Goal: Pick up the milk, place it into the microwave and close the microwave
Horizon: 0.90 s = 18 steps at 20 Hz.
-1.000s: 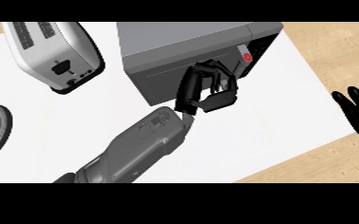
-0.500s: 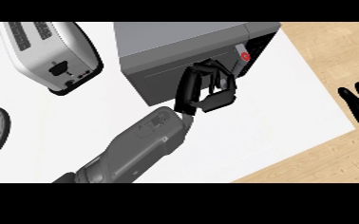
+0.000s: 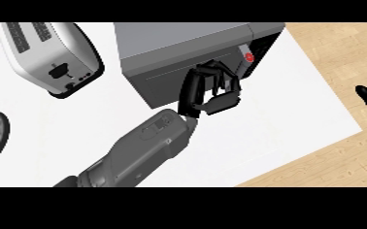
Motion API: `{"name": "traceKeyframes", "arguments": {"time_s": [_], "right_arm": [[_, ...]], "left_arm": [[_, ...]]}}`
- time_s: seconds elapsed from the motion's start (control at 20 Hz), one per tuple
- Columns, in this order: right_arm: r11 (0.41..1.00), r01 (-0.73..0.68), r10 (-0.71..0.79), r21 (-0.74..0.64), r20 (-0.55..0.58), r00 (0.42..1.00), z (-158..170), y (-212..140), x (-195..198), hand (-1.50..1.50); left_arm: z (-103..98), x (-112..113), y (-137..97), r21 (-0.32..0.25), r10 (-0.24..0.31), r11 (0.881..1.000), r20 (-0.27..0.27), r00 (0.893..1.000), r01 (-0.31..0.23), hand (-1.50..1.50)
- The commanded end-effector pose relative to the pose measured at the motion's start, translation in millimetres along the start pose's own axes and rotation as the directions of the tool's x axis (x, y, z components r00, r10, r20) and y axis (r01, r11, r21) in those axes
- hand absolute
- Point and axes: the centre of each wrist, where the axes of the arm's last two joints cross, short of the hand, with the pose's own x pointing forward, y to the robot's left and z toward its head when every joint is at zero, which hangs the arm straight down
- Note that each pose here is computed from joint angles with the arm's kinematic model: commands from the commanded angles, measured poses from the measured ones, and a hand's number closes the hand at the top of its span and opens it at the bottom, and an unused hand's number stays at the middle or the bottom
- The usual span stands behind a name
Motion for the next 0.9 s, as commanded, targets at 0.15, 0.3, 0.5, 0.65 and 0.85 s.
{"name": "traceKeyframes", "arguments": {"time_s": [0.15, 0.3, 0.5, 0.65, 0.85], "right_arm": [[1.000, -0.001, 0.001, 0.005, 0.007, 1.000, -3.8, -3.8, 8.6, -1.50], [1.000, 0.000, 0.000, -0.008, 0.006, 1.000, -5.0, -6.0, 10.2, -1.50], [0.999, 0.021, -0.022, 0.036, 0.014, 1.000, -8.2, -6.4, 11.7, -1.50], [0.997, 0.035, -0.037, 0.069, 0.016, 0.999, -11.6, -5.3, 13.5, -1.50], [0.994, 0.056, -0.056, 0.095, 0.006, 0.998, -12.7, -6.5, 14.0, -1.50]], "left_arm": [[-23.4, 2.8, 8.6, 0.035, -0.020, 0.999, -0.004, 1.000, 0.021, 1.50], [-21.6, 0.7, 10.0, 0.046, -0.011, 0.999, -0.003, 1.000, 0.011, 1.50], [-22.3, 1.3, 8.0, 0.030, -0.013, 0.999, 0.016, 1.000, 0.013, 1.50], [-24.2, 3.0, 7.3, 0.044, -0.003, 0.999, 0.015, 1.000, 0.003, 1.50], [-23.3, 1.4, 6.6, 0.028, -0.005, 1.000, 0.016, 1.000, 0.005, 1.50]]}}
